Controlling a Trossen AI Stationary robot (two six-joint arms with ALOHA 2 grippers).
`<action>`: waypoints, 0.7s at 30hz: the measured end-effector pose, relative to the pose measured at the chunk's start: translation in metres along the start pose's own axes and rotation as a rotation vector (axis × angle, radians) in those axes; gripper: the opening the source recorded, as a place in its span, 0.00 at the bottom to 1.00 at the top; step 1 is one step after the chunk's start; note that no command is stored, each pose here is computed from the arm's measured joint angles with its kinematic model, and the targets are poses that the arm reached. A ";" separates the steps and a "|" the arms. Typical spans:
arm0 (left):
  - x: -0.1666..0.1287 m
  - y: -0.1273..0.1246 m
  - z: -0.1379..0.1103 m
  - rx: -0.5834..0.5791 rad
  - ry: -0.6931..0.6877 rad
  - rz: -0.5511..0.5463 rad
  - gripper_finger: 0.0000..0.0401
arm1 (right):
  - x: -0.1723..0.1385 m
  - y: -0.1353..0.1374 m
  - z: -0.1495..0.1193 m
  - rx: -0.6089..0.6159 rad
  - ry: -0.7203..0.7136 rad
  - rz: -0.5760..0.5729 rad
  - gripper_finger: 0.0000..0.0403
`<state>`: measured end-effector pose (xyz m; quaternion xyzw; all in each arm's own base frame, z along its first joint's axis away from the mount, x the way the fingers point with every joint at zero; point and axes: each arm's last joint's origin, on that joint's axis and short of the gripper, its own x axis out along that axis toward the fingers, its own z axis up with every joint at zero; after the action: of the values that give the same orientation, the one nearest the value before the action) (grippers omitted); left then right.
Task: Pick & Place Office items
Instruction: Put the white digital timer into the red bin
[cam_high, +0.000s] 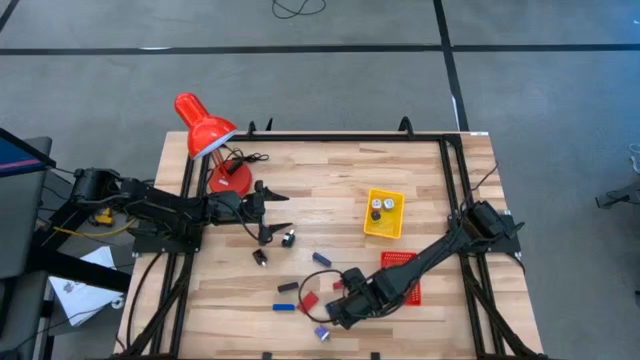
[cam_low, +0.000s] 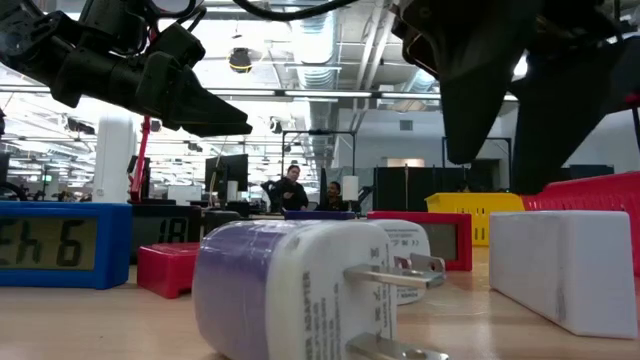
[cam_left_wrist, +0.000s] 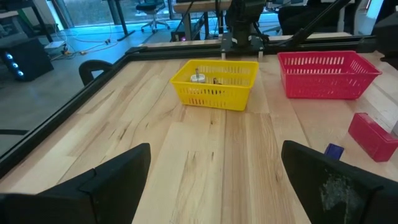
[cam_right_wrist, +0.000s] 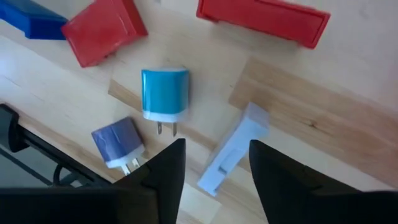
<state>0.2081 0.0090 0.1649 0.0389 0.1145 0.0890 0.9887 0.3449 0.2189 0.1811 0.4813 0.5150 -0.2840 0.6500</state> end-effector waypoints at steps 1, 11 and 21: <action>0.000 0.000 0.000 0.000 0.000 0.000 0.89 | 0.000 0.000 -0.001 0.008 0.008 -0.001 0.41; 0.000 0.000 0.000 0.000 0.000 0.000 0.89 | 0.000 -0.001 -0.006 -0.007 0.026 -0.002 0.41; 0.000 0.000 0.000 0.000 0.001 0.000 0.89 | -0.002 0.003 -0.008 -0.093 0.020 0.048 0.46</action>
<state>0.2081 0.0090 0.1648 0.0389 0.1149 0.0890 0.9886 0.3441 0.2275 0.1837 0.4654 0.5225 -0.2392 0.6732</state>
